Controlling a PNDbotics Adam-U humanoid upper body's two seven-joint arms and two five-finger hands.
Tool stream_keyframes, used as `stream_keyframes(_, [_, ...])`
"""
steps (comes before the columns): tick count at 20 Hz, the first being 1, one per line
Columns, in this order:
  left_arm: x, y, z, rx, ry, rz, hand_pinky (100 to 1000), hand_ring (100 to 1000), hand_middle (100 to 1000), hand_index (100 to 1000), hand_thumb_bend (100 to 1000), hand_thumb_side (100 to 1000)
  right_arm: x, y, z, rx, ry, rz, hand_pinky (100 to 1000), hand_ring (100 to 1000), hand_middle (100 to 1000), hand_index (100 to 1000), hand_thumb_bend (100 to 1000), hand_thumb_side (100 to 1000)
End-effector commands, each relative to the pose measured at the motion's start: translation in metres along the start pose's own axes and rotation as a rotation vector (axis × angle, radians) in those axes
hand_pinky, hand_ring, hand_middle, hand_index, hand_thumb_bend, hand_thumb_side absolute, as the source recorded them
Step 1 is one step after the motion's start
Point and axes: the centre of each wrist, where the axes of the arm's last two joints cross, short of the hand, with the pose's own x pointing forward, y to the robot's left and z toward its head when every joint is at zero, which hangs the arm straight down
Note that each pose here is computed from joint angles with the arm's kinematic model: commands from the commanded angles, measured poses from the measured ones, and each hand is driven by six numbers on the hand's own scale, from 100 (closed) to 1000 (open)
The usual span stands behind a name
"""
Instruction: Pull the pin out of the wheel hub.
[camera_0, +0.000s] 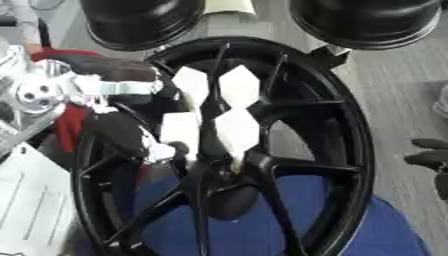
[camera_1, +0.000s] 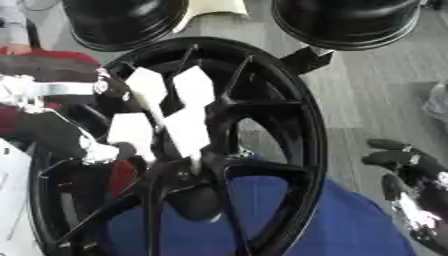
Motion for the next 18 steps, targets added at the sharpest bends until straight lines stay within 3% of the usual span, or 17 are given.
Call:
stream_keyframes(1, [-0.0004, 0.0064, 0.0027, 0.001, 0.031, -0.004, 709, 709, 629, 743, 288, 503, 0.0065, -0.0029, -0.0034, -0.001, -0.018, 0.012, 893, 787, 859, 764, 100, 502])
stream_keyframes(8, [0.0012, 0.0054, 0.0002, 0.000, 0.021, -0.005, 660, 637, 557, 668, 222, 429, 0.0065, -0.0034, -0.0033, -0.006, -0.018, 0.011, 893, 787, 859, 764, 100, 501])
stream_keyframes(14, [0.0024, 0.0056, 0.0050, -0.013, 0.016, -0.005, 612, 577, 485, 576, 138, 221, 0.0064, -0.0040, -0.0023, -0.011, -0.014, 0.011, 893, 787, 859, 764, 100, 503])
stream_keyframes(18, [0.0042, 0.0067, 0.0076, -0.011, 0.012, 0.010, 602, 578, 433, 523, 100, 214, 0.0063, -0.0044, -0.0016, -0.011, -0.015, 0.010, 893, 787, 859, 765, 100, 503])
